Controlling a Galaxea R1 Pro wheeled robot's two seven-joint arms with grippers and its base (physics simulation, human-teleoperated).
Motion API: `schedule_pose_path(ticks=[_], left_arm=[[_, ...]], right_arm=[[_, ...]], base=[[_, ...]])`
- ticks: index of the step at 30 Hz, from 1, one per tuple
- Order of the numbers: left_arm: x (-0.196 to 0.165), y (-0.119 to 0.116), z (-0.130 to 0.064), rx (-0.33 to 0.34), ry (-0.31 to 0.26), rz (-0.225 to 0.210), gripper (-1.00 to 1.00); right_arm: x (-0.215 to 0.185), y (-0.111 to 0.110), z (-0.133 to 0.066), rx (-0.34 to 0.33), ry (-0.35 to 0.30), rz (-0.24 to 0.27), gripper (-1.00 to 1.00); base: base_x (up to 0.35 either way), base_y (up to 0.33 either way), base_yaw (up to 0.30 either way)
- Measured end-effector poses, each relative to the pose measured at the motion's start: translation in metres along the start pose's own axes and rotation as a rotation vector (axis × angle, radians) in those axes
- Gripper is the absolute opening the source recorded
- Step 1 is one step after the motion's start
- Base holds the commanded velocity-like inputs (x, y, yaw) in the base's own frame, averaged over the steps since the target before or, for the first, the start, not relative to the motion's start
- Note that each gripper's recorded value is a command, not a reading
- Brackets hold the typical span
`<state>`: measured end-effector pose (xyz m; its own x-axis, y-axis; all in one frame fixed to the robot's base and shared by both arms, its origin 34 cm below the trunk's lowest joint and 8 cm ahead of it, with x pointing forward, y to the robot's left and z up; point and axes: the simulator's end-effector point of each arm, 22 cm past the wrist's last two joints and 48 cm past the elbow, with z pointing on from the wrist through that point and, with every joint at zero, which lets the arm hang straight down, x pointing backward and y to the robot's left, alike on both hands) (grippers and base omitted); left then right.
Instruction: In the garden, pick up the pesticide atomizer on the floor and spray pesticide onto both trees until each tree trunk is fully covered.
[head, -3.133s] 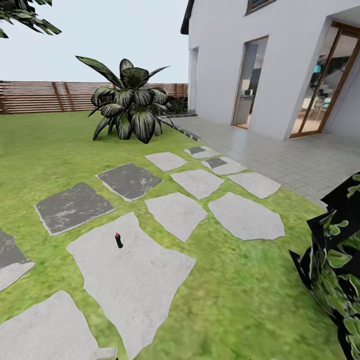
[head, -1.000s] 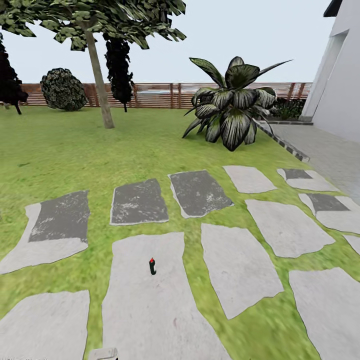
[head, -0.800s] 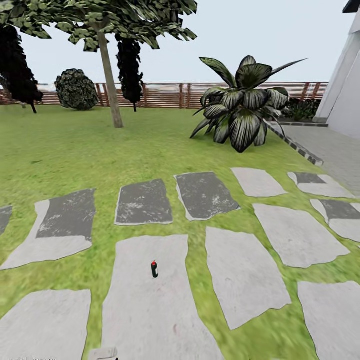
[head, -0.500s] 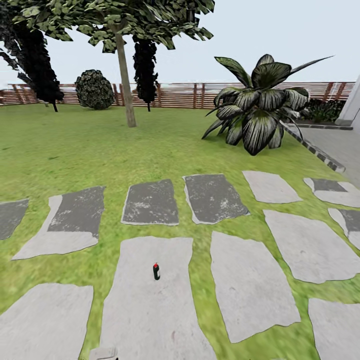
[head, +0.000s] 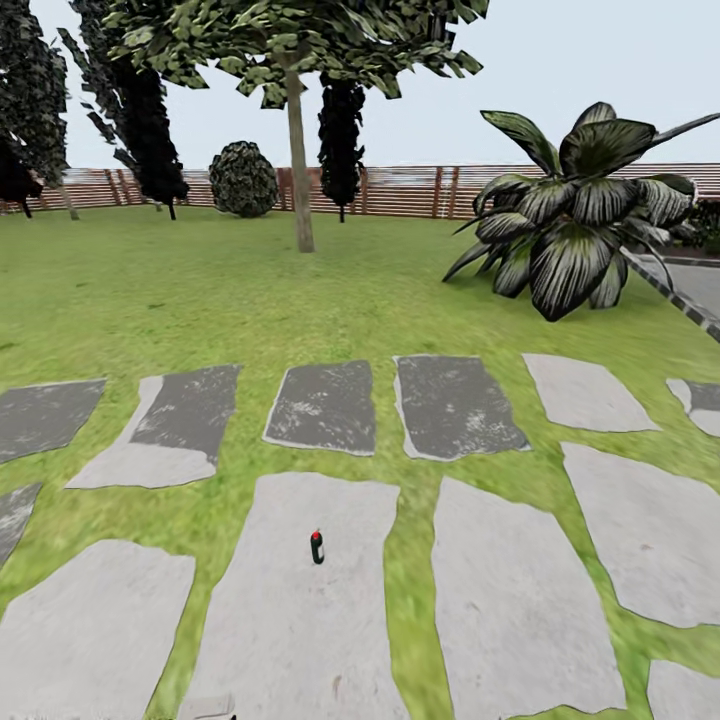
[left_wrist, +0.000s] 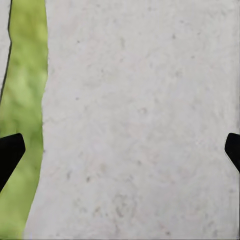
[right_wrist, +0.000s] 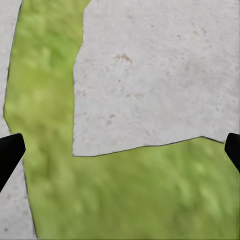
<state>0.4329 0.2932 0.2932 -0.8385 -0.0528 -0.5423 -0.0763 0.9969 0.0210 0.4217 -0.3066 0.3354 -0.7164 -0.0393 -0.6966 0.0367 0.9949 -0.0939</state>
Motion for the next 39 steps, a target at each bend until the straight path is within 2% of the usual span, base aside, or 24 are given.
schedule_pose_path(ticks=[5, 15, 20, 32, 39], left_arm=[[-0.0002, 0.0, 0.0, 0.0, -0.001, 0.0, 1.0], [-0.0007, -0.0005, 0.0, -0.001, -0.003, -0.001, 1.0], [0.0, -0.0003, 0.0001, -0.001, -0.001, -0.002, 1.0], [0.0008, 0.0013, 0.0003, -0.004, 0.0, -0.005, 1.0], [0.0007, 0.0011, 0.0003, -0.003, 0.0, -0.004, 1.0]], right_arm=[[0.0002, 0.0, -0.0001, 0.0, 0.0, 0.0, 1.0], [-0.0006, 0.0011, 0.0, -0.001, -0.001, 0.001, 1.0], [0.0, 0.0012, 0.0001, -0.001, 0.0, 0.001, 1.0], [0.0006, 0.0009, 0.0001, -0.001, 0.002, 0.001, 1.0], [0.0009, 0.0013, 0.0001, -0.002, 0.002, 0.001, 1.0]], base=[[0.089, -0.195, 0.1], [0.003, -0.005, 0.006], [0.092, 0.0, 0.155], [0.29, 0.042, 0.048], [0.287, 0.217, -0.24]])
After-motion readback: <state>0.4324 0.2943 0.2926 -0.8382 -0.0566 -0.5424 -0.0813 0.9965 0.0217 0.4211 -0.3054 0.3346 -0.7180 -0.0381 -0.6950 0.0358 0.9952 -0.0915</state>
